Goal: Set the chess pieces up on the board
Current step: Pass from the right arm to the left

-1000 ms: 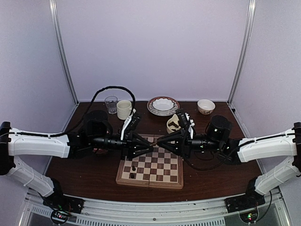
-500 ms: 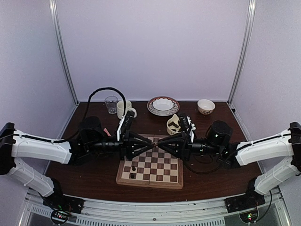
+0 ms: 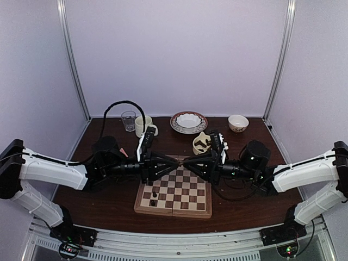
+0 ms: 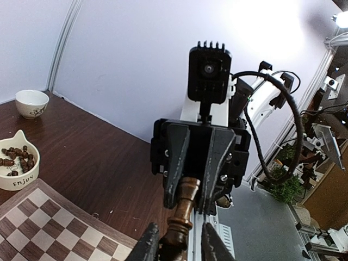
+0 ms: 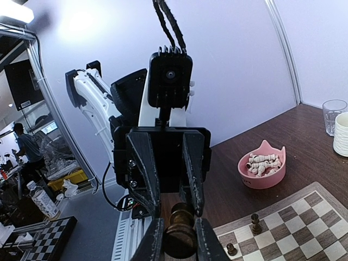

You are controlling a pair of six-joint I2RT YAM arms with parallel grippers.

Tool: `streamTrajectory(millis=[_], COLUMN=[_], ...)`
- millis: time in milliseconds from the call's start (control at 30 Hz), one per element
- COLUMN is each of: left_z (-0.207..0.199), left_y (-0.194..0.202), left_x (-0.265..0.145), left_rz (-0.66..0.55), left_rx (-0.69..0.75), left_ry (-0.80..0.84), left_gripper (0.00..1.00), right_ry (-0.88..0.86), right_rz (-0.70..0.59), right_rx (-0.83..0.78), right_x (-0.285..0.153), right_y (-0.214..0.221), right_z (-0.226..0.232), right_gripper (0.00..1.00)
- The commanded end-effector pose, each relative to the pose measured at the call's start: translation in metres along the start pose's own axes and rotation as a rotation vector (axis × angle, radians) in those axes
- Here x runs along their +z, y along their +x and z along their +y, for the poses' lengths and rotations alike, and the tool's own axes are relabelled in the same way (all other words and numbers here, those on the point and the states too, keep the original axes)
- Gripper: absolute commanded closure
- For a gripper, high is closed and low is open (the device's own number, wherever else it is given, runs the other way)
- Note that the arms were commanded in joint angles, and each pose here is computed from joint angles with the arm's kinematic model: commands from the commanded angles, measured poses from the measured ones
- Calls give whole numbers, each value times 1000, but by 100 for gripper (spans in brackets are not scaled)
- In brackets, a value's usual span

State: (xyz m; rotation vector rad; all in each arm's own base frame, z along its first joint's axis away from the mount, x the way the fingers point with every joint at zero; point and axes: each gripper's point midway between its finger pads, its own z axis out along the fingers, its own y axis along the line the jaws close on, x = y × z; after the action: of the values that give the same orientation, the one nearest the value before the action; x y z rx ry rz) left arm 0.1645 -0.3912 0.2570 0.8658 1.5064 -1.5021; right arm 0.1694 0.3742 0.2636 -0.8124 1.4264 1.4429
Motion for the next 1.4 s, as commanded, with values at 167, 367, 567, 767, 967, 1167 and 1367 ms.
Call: streamTrajectory(millis=[167, 367, 567, 767, 967, 1167, 1367], left_z=[-6, -6, -8, -7, -10, -10, -10], left_y=[-9, -10, -11, -12, -12, -9, -9], left_x=[1, 1, -1, -1, -1, 2, 3], left_rz=[-42, -44, -48, -49, -46, -28, -27], left_rx=[25, 28, 32, 30, 36, 25, 23], left_ry=[34, 34, 35, 34, 47, 54, 56], left_gripper=[69, 71, 62, 65, 81, 75, 74], right_ry=[17, 15, 0, -5, 0, 9, -2], right_rz=[-78, -72, -60, -44, -46, -48, -56], right_rx=[-43, -40, -36, -34, -35, -32, -34], right_x=[-7, -6, -3, 2, 2, 2, 1], right_y=[-21, -20, -17, -11, -11, -11, -13], right_z=[7, 6, 8, 7, 6, 5, 7], right_gripper=[90, 90, 91, 91, 91, 91, 90])
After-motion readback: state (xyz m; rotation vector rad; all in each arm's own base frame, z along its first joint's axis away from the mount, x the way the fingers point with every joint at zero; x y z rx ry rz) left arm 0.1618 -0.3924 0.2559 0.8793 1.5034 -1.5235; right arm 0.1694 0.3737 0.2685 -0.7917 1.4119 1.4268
